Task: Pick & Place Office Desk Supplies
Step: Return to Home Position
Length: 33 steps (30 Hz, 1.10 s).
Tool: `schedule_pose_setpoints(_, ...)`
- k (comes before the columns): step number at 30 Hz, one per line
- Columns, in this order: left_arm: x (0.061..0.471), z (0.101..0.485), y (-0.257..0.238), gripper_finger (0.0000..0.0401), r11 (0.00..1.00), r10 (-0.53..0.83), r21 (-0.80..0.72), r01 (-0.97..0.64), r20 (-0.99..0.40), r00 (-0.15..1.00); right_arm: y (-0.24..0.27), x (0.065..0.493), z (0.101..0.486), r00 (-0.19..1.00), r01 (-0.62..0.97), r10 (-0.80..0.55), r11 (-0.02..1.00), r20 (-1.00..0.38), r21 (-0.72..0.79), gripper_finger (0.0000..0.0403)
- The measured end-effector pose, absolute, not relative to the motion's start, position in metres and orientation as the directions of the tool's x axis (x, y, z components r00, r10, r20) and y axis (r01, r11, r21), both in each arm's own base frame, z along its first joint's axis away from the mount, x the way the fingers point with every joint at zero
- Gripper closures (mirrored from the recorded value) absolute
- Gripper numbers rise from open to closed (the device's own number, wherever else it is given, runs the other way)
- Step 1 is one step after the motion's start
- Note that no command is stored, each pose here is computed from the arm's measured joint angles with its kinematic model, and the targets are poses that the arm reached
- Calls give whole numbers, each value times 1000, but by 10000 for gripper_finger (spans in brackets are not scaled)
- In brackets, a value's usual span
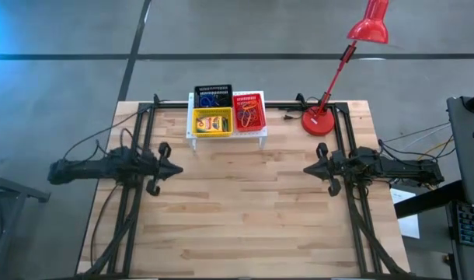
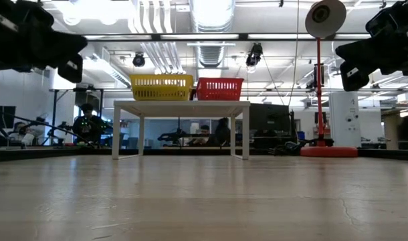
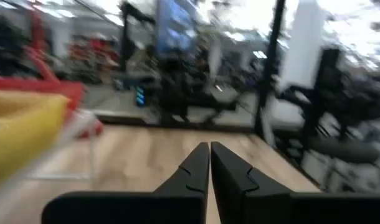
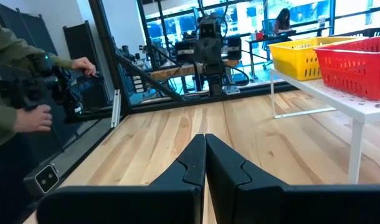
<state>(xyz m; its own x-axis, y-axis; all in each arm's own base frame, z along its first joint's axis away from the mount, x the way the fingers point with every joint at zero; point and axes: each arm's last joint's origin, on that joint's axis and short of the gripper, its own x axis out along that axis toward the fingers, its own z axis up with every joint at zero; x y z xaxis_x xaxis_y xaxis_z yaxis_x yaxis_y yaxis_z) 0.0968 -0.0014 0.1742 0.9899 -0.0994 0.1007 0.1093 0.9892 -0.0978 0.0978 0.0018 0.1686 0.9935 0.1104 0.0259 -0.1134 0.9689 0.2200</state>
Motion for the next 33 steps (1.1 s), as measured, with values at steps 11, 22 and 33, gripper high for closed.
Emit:
schedule_pose_setpoints(11, 97, 169, -4, 379, 981, -163, -103, 167, 50, 985, 2, 98, 169, 994, -114, 111, 969, 25, 220, 394)
schedule_pose_setpoints(22, 97, 167, 0, 397, 999, -44, 21, 43, 30, 999, 2, 98, 169, 994, -113, 110, 969, 25, 221, 394)
schedule_pose_setpoints(33, 97, 166, 4, 400, 999, 45, 22, -45, 14, 999, 2, 98, 169, 994, -113, 110, 969, 26, 220, 394)
